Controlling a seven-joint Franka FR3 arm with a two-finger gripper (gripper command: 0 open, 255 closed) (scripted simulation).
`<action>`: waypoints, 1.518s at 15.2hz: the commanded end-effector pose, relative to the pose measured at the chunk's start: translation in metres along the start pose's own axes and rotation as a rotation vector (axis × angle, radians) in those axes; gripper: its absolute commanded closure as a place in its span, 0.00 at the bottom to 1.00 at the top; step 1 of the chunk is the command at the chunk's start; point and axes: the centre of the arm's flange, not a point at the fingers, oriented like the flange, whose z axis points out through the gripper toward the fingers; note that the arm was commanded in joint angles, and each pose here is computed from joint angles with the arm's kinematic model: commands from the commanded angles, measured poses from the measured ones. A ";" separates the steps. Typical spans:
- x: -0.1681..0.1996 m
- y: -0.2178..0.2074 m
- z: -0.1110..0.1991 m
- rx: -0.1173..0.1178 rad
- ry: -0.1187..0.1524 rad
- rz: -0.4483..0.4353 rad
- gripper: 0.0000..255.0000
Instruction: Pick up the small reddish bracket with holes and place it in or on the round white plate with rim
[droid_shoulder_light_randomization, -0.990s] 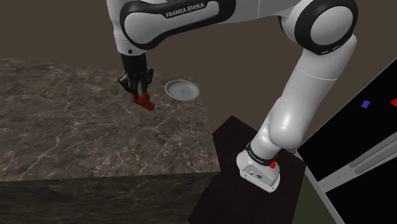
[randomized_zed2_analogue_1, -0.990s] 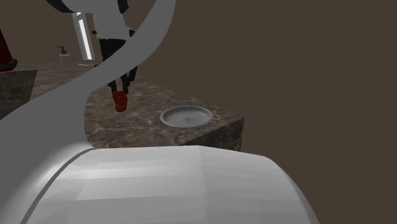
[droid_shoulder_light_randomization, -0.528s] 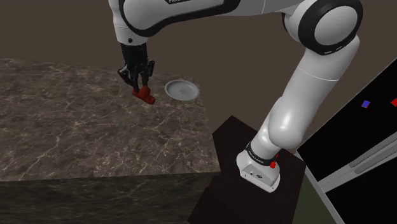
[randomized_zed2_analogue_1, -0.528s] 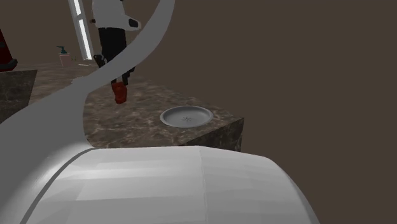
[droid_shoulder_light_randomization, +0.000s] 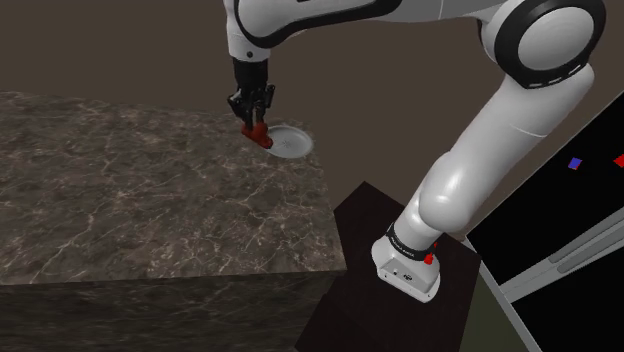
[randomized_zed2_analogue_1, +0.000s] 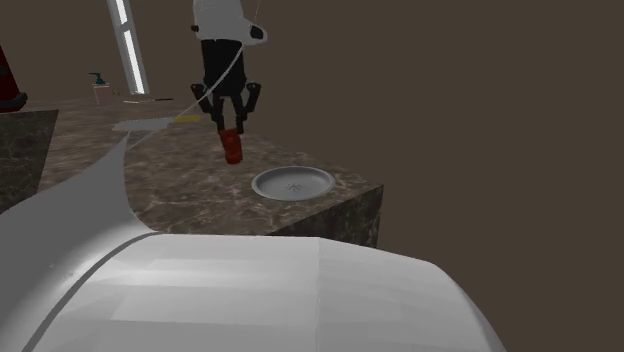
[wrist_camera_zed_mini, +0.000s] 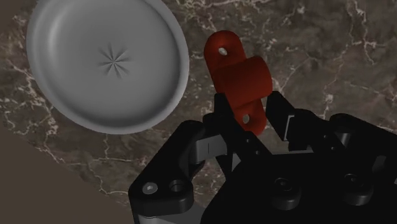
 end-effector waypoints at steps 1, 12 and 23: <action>-0.003 0.027 0.000 0.000 0.000 -0.002 1.00; -0.015 0.133 0.014 0.000 0.000 -0.002 1.00; -0.009 0.132 0.072 0.000 0.000 -0.002 1.00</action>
